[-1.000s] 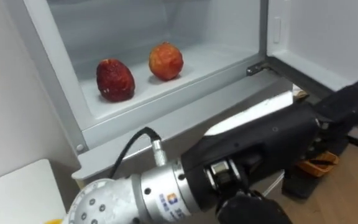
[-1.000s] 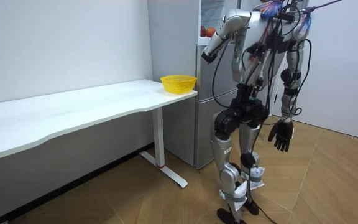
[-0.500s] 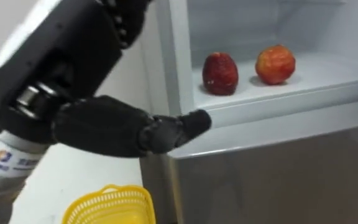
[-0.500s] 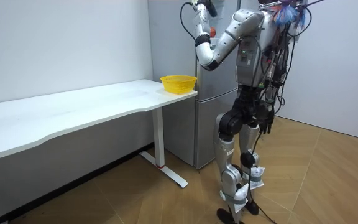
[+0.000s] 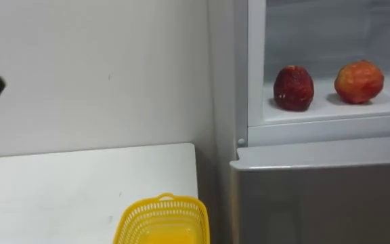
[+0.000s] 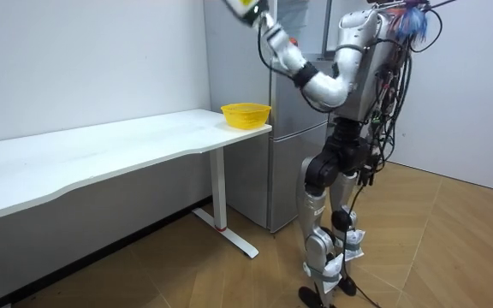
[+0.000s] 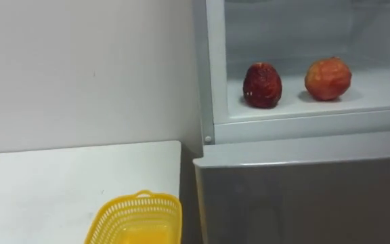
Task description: Retrieve from the upper fridge
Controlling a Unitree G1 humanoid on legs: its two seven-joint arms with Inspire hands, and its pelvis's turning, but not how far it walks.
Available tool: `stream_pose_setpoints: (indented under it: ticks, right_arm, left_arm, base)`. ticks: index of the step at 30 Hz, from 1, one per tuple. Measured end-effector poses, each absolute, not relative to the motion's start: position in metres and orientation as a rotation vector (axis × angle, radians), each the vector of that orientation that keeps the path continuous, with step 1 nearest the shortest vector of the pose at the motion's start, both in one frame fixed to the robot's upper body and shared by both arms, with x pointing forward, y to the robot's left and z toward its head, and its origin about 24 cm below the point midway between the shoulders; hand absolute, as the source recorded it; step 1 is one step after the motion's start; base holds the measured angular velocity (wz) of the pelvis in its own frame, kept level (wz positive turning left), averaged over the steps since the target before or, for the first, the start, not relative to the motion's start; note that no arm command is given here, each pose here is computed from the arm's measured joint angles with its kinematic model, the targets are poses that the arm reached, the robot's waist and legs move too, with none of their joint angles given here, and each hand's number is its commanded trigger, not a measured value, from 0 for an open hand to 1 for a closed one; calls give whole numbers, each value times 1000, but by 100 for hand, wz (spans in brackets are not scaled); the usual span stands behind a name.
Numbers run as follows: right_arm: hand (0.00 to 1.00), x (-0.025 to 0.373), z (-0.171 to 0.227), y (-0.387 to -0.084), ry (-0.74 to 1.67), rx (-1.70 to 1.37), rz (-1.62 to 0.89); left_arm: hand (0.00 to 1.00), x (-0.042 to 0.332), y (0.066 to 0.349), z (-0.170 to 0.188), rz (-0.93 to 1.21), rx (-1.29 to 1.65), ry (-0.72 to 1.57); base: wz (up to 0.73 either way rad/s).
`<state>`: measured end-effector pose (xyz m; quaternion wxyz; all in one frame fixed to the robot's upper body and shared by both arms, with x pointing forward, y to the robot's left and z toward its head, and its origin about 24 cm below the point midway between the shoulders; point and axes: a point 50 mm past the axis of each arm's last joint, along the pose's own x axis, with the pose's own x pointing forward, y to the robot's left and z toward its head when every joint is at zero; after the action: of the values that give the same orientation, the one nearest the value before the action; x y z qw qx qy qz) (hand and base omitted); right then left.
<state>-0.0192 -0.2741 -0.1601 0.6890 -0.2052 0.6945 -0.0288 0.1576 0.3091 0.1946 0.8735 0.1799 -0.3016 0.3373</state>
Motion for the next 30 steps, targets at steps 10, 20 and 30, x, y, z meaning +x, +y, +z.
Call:
stream_pose_setpoints:
  ticks: [10,20,30]
  right_arm:
    - [0,-8,-162,-268,1515,-445,-38]
    - [0,-4,-164,-263,1539,-407,-13]
    - [0,-10,-167,-256,1601,-400,48]
  left_arm:
    - [0,98,346,-7,1041,258,296]
    - [0,11,288,-137,811,144,1100]
    - [0,-17,257,-160,539,125,1390]
  base:
    - [6]
    - [1]
    - [-4]
